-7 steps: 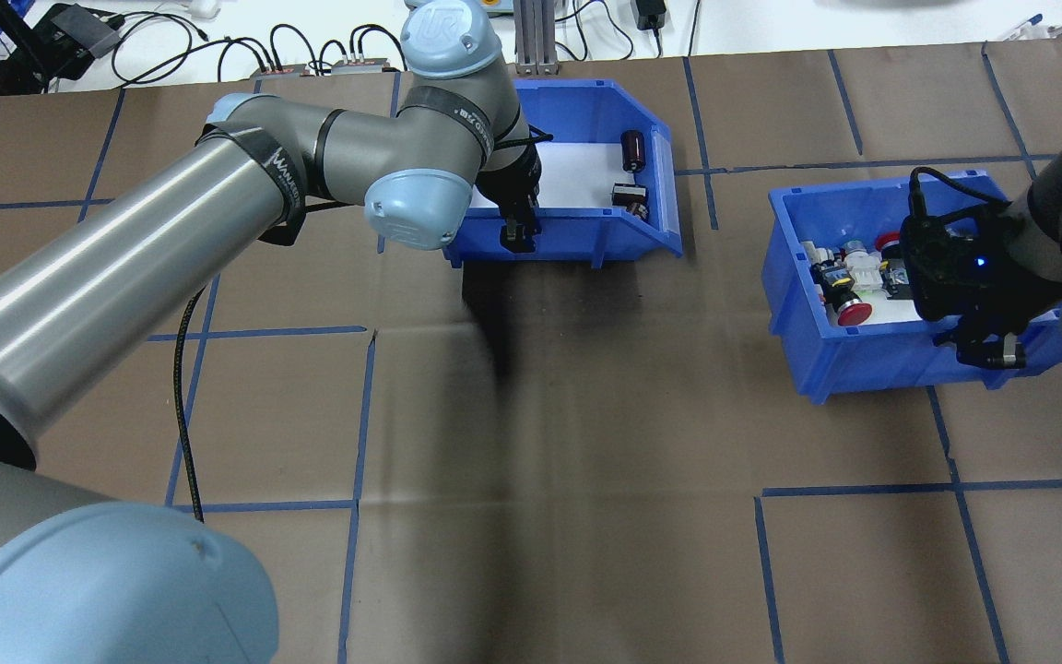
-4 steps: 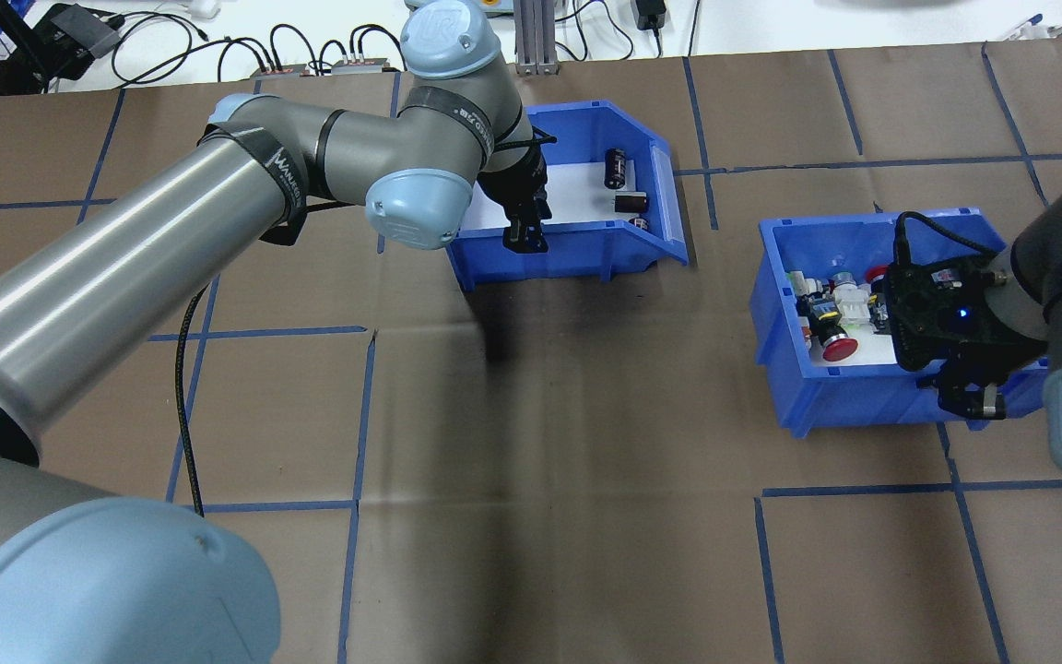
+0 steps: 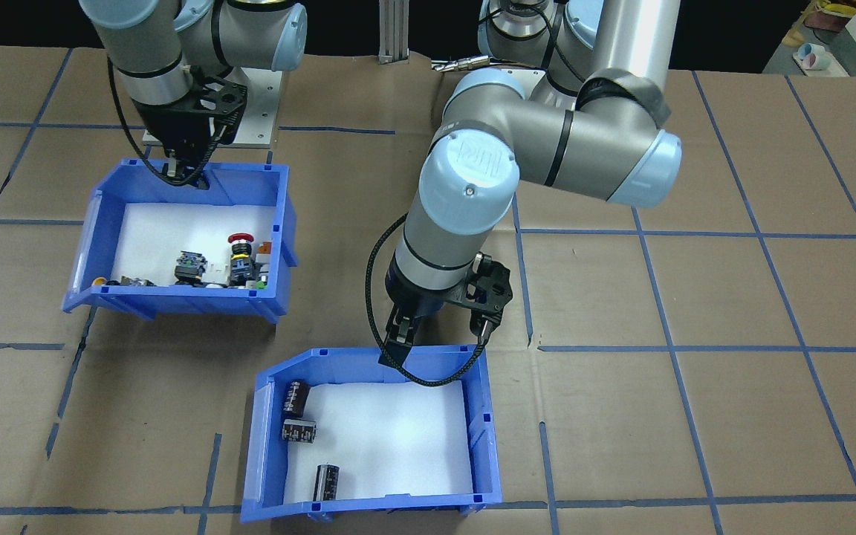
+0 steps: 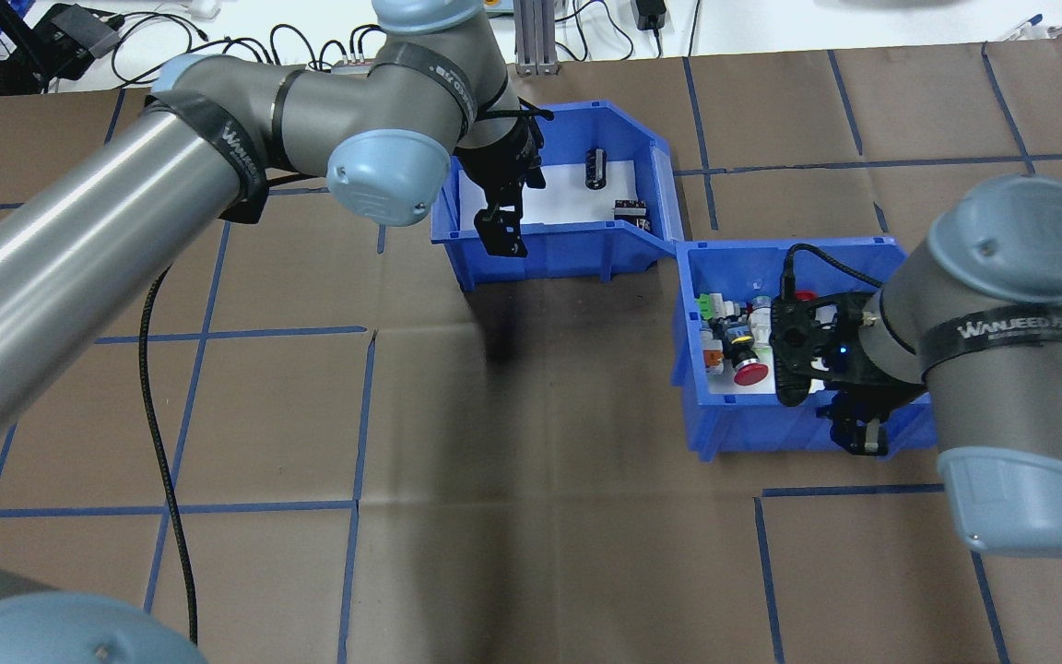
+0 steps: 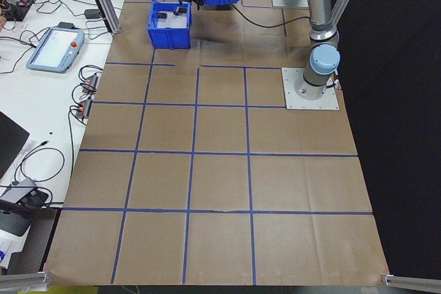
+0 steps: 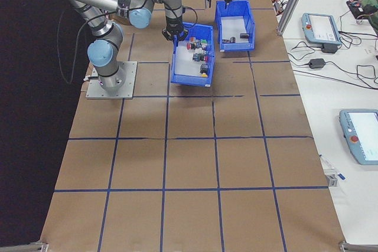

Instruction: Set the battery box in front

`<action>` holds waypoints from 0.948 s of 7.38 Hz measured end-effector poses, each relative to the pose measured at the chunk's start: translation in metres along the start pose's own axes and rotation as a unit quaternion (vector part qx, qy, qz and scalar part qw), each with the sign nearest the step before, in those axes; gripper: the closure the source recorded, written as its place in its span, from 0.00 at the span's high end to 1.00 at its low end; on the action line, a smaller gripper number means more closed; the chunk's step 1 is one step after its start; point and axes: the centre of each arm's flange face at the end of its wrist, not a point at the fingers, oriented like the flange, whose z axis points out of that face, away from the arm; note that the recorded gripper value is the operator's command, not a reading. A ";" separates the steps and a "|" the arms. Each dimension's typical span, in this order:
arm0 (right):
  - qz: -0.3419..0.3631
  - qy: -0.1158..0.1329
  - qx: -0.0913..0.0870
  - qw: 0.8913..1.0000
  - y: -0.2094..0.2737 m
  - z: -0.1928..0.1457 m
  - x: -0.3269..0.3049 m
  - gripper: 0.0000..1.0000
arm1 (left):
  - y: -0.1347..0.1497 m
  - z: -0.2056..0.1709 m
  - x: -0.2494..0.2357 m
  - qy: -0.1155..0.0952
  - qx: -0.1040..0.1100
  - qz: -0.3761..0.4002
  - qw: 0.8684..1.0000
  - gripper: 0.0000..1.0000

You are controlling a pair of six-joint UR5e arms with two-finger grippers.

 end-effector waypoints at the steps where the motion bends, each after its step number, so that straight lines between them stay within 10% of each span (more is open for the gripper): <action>1: 0.000 0.000 0.000 1.000 -0.034 0.000 -0.017 0.08 | -0.007 -0.031 -0.013 -0.013 0.019 0.061 0.998 0.98; 4: -0.014 0.011 0.006 1.000 -0.115 -0.002 -0.075 0.08 | -0.052 -0.130 -0.068 -0.040 0.046 0.265 0.962 0.99; 7: -0.024 0.041 0.017 0.999 -0.181 0.017 -0.108 0.08 | -0.063 -0.192 -0.121 -0.074 0.083 0.484 0.868 0.99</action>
